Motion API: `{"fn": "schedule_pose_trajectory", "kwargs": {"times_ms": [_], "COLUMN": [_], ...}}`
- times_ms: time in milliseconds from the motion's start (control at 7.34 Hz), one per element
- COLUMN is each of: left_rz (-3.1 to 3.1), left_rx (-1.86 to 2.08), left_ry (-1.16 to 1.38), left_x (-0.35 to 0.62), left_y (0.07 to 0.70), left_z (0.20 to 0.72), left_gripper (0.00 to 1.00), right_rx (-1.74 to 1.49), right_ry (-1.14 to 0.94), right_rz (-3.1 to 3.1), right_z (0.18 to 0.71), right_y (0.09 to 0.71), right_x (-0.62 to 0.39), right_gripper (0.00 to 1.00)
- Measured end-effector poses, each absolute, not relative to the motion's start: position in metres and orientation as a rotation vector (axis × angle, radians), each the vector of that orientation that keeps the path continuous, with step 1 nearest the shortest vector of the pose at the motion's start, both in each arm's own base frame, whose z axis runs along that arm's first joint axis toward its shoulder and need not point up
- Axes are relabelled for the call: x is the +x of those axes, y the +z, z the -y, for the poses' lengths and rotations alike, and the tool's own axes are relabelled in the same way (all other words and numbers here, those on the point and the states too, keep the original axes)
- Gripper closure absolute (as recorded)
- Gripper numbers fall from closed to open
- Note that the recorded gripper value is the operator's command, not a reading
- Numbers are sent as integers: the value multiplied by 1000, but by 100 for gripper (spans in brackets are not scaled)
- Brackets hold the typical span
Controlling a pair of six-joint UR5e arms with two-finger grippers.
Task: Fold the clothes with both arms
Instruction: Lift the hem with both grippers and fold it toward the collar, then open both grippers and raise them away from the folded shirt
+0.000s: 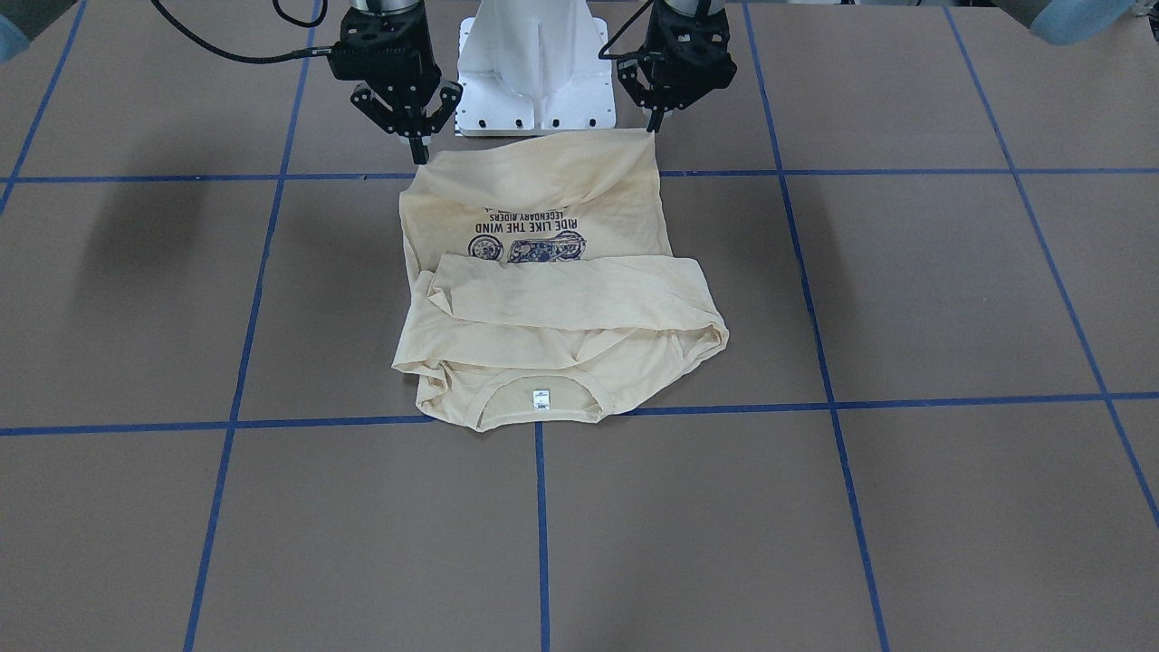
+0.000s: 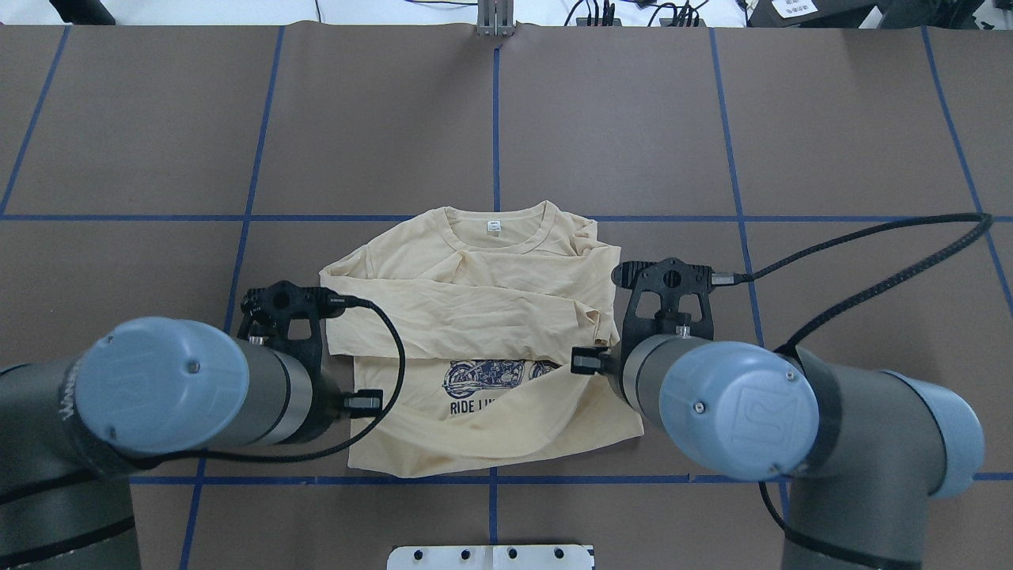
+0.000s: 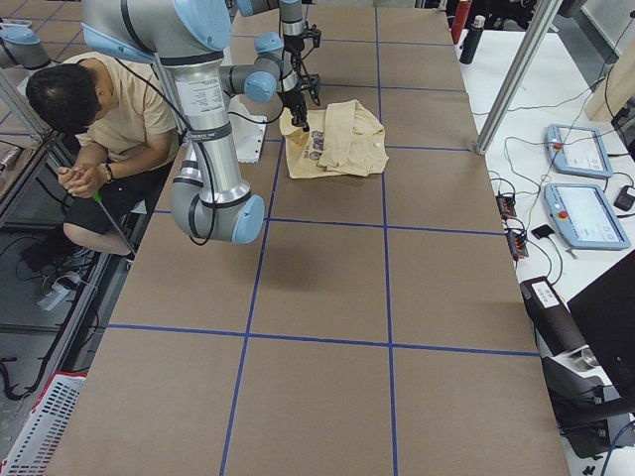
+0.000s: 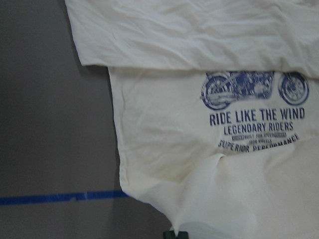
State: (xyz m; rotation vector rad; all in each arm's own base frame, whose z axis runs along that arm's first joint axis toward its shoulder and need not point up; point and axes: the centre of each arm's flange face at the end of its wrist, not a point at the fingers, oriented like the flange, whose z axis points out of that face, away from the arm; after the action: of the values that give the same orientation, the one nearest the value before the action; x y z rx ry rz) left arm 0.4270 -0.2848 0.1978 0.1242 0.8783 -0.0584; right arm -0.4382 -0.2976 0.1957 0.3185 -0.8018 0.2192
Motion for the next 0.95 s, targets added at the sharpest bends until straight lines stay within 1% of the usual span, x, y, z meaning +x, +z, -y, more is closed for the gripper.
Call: {"fn": "schedule_pose_trajectory", "kwargs": {"times_ms": [272, 409, 681, 953], "left_rz": [-857, -856, -832, -815], "left_rx": [207, 237, 278, 308], "left_ry": [-115, -137, -163, -182], "left_x": [405, 392, 384, 418], "left_y": [197, 193, 196, 228], "left_z": [336, 354, 389, 429], "left_gripper": [100, 100, 100, 100], "right_rx": [351, 362, 373, 364], "right_ry": [276, 302, 338, 352], "right_rz": [785, 781, 764, 720], "right_z": [360, 382, 415, 440], "right_y": [212, 210, 203, 210], "right_x": [-429, -424, -431, -457], "right_gripper": [100, 100, 100, 100]}}
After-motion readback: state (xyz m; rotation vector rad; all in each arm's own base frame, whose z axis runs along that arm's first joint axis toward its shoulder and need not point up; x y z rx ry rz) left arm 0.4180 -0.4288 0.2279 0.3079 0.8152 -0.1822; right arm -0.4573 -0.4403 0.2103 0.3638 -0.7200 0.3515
